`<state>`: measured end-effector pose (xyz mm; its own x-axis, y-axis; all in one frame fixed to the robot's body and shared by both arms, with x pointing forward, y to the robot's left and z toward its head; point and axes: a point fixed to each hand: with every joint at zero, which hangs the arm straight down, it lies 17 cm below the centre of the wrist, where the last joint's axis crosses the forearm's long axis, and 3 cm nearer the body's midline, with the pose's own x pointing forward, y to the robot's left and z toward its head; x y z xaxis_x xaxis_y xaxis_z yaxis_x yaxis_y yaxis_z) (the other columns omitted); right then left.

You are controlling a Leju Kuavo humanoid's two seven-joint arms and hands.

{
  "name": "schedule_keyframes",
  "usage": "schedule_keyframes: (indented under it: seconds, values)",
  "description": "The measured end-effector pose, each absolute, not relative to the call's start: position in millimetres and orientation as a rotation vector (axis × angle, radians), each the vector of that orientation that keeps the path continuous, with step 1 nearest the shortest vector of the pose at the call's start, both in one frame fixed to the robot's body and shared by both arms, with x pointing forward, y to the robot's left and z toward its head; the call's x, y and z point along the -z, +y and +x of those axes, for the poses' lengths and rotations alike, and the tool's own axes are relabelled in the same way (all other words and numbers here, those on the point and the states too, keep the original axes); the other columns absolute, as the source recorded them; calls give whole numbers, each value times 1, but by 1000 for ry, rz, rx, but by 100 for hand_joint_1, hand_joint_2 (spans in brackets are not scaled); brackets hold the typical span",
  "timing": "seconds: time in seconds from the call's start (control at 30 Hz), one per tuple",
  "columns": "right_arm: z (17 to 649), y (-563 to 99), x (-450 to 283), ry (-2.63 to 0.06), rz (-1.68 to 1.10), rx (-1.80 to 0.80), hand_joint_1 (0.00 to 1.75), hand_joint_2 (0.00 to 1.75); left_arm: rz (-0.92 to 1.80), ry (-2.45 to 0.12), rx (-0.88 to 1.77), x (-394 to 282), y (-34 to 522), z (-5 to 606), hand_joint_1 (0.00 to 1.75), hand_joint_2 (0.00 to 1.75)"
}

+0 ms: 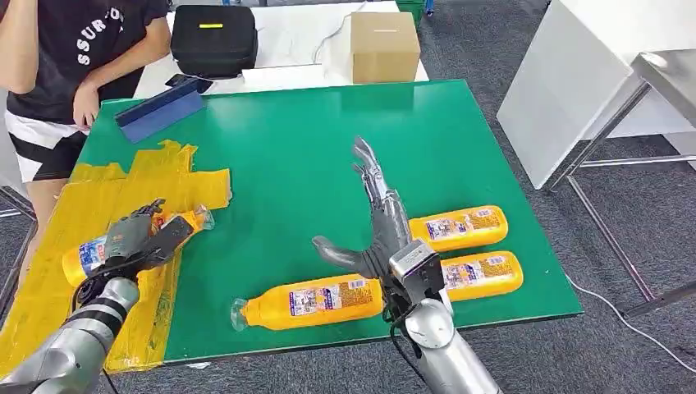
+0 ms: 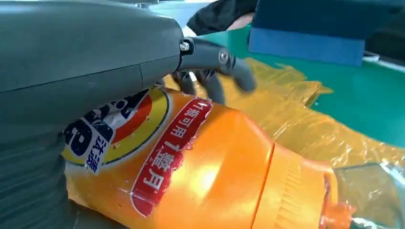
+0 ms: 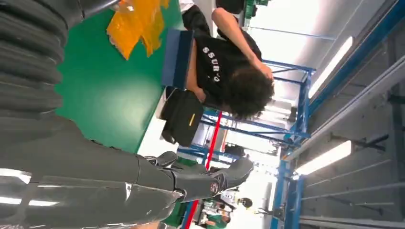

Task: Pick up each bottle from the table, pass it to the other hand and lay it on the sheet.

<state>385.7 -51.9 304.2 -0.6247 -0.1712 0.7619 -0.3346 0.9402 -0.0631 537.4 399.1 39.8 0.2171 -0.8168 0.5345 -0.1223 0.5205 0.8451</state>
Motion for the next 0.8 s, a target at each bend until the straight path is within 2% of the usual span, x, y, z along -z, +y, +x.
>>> schedule_keyframes:
  seconds: [0.37,0.8]
  values:
    - [391,-49,-295,-2225,347,-259,0,175,995,-1306,436,-52,417,533,0,175]
    - [394,-46,-291,-2214,342,-263,0,175,996,-1303,412,-52,417,532,0,175]
